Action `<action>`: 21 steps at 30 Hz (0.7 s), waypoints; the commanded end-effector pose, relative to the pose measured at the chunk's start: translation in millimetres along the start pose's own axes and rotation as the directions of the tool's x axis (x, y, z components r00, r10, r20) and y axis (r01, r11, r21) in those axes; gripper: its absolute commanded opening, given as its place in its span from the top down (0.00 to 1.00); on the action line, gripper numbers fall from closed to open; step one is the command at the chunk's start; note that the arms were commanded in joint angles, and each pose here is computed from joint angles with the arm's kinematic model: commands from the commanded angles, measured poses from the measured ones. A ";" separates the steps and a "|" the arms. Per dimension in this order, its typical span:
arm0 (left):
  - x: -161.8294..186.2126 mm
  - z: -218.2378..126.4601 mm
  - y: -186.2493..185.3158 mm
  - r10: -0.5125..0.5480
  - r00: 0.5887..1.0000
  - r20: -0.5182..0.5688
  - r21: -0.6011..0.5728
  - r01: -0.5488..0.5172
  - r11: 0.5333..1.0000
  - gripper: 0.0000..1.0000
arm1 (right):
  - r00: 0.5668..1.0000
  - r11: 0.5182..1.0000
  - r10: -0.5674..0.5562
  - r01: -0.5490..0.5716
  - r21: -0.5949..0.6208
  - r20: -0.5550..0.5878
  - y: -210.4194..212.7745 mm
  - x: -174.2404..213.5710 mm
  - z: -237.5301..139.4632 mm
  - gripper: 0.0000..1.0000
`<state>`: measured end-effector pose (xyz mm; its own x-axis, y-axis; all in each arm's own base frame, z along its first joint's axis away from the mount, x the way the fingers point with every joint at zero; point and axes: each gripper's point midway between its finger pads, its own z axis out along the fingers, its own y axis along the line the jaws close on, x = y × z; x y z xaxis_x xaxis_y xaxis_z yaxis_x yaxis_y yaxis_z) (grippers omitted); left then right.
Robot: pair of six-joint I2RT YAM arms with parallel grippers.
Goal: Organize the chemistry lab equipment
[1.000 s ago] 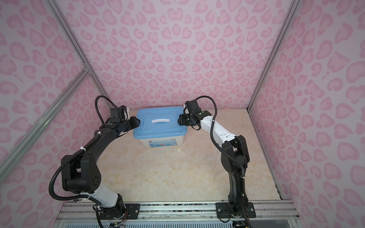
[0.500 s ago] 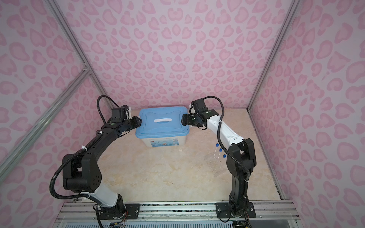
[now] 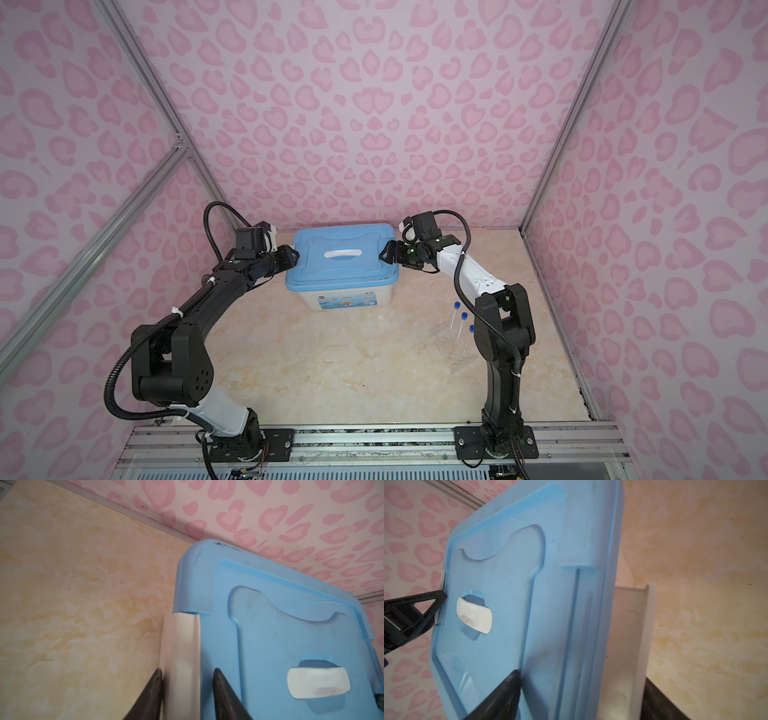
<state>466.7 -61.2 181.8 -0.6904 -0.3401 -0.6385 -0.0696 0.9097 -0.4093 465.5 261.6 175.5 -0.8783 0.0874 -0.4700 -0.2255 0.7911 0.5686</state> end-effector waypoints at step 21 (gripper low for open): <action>42.0 -14.6 -63.8 -0.026 0.986 -0.162 0.228 0.063 0.972 0.60 | 0.969 0.959 -0.246 0.245 0.146 -0.006 50.6 25.9 -3.7 0.46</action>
<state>457.0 -68.4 186.8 -0.6832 -0.3536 -0.6389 -0.1027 0.9128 -0.3953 443.1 268.6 190.8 -0.8033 -0.0594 -0.5926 -0.2488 0.9375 0.2433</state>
